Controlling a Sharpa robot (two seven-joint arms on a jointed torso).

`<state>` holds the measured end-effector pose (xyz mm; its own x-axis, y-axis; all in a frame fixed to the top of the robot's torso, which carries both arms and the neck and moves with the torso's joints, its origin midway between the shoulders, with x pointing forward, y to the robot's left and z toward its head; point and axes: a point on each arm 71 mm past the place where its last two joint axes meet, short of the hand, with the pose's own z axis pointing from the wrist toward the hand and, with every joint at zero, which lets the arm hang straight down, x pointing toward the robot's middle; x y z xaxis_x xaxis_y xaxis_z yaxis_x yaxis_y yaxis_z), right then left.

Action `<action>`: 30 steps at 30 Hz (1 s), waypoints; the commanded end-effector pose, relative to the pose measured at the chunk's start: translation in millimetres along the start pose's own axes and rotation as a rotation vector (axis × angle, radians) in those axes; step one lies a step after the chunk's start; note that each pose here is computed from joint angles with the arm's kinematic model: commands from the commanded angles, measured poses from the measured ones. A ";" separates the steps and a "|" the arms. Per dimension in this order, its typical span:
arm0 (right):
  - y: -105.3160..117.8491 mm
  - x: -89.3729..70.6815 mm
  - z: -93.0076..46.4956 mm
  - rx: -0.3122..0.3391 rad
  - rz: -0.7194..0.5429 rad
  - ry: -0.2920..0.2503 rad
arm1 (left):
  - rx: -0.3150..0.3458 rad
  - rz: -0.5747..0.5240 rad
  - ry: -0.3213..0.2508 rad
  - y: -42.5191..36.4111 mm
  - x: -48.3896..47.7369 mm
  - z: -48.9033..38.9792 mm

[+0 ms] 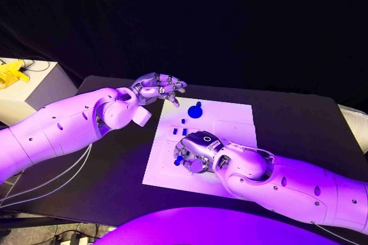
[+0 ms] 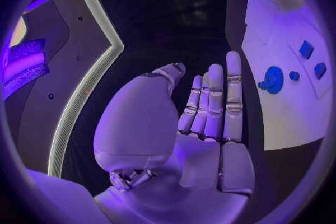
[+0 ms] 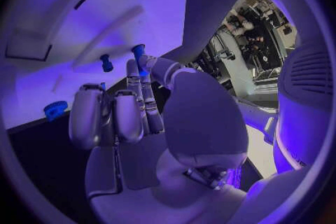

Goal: Assemble the parts on the task board

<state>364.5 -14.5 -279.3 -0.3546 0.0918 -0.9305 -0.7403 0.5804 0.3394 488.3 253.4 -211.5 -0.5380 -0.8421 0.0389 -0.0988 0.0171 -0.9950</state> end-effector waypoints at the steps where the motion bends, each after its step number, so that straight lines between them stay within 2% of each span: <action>1: 0.4 8.2 0.5 -0.017 -0.033 0.047 | 0.009 -0.010 0.017 -1.0 2.1 0.6; 10: 4.1 10.4 3.0 -0.049 -0.014 0.033 | 0.010 -0.011 0.019 -1.1 2.7 1.0; 30: -1.6 7.4 0.3 -0.038 0.013 -0.022 | 0.008 -0.011 0.016 -0.7 1.7 0.7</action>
<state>363.7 -14.6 -288.4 -0.3577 0.0912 -0.9294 -0.7535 0.5598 0.3449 488.5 253.5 -211.7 -0.5379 -0.8421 0.0396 -0.0995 0.0168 -0.9949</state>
